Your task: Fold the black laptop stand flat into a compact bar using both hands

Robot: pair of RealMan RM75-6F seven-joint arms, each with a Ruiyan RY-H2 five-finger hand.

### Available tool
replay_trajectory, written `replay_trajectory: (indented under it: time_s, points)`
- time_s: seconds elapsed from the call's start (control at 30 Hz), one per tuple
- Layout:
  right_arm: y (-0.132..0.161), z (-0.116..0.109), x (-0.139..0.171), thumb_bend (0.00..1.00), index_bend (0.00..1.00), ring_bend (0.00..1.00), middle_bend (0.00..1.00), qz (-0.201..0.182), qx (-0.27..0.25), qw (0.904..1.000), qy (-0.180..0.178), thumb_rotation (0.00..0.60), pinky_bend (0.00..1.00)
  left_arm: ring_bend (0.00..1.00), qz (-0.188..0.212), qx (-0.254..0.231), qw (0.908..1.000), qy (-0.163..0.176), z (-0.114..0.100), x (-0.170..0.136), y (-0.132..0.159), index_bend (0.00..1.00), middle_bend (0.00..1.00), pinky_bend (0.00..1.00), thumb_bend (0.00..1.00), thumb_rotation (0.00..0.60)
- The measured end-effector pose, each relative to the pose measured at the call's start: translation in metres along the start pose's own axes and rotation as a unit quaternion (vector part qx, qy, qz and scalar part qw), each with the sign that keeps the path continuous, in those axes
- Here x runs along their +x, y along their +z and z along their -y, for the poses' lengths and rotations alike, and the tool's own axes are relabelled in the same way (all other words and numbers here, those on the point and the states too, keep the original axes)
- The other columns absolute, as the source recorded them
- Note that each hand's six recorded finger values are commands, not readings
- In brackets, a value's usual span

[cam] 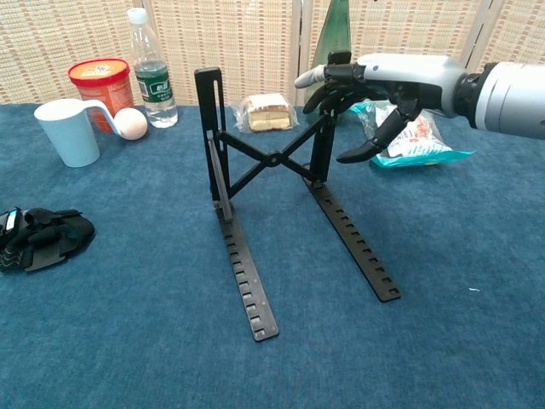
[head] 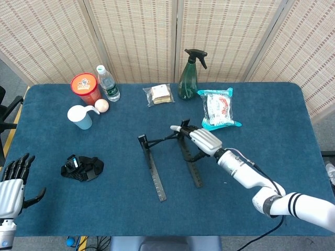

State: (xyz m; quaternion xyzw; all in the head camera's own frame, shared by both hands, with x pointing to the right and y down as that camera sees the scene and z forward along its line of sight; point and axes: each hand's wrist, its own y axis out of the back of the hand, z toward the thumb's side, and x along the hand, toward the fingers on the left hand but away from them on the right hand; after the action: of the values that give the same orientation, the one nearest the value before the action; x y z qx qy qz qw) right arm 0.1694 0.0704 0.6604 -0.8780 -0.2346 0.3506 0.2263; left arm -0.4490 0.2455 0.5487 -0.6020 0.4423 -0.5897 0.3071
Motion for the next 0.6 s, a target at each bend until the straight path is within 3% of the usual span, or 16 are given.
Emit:
replay_trajectory:
  time_s: [0.6]
  points:
    - [-0.004,-0.009,-0.022,0.13,0.1,0.04,0.21,0.014,0.0,0.9998,-0.014,0.6,0.13,0.0,-0.002,-0.004,1.0,-0.004,0.003,-0.001,-0.002,0.06,0.01,0.0,0.23,0.6]
